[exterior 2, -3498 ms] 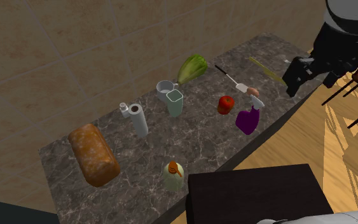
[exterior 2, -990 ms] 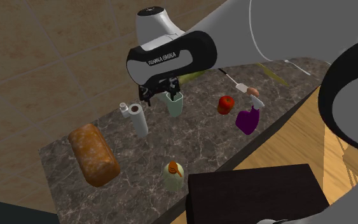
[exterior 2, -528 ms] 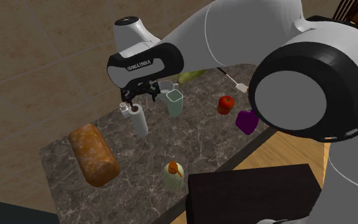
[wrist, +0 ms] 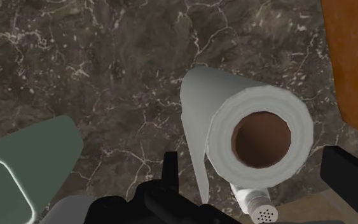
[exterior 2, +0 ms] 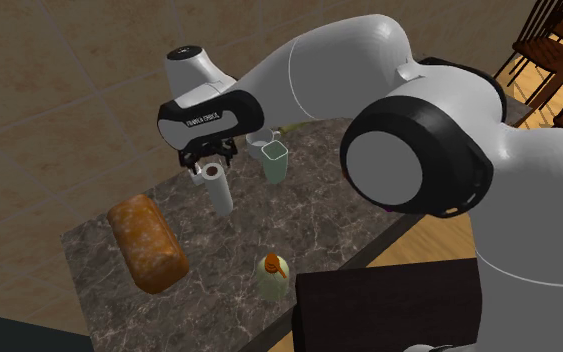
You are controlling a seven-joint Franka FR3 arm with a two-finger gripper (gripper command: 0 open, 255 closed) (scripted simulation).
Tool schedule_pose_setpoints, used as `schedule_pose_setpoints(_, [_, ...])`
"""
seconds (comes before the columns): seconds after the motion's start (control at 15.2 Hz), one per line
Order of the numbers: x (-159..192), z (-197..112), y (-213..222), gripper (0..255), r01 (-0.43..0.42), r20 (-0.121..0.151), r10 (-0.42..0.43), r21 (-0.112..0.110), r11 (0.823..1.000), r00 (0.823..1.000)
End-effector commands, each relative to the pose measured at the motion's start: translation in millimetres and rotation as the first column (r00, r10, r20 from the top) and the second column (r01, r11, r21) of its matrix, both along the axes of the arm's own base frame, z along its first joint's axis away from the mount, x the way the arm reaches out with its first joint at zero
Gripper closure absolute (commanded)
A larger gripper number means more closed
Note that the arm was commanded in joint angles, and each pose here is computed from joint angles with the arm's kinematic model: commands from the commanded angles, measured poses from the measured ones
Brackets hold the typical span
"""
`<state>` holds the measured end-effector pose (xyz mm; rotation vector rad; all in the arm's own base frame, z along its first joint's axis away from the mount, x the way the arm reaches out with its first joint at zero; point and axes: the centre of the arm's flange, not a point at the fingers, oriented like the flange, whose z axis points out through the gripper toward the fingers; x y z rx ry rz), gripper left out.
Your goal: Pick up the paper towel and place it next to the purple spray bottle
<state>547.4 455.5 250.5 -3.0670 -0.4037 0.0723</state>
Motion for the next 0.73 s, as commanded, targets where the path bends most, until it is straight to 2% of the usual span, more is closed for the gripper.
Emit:
schedule_pose_setpoints(0.0, [-0.3,-10.6,0.7,0,0.000,0.000,0.000,0.000,1.000,1.000])
schedule_pose_setpoints(0.13, [-0.8,-18.9,1.0,0,0.000,0.000,0.000,0.000,1.000,1.000])
schedule_pose_setpoints(0.66, [-0.7,-18.9,1.1,0,0.000,0.000,0.000,0.000,1.000,1.000])
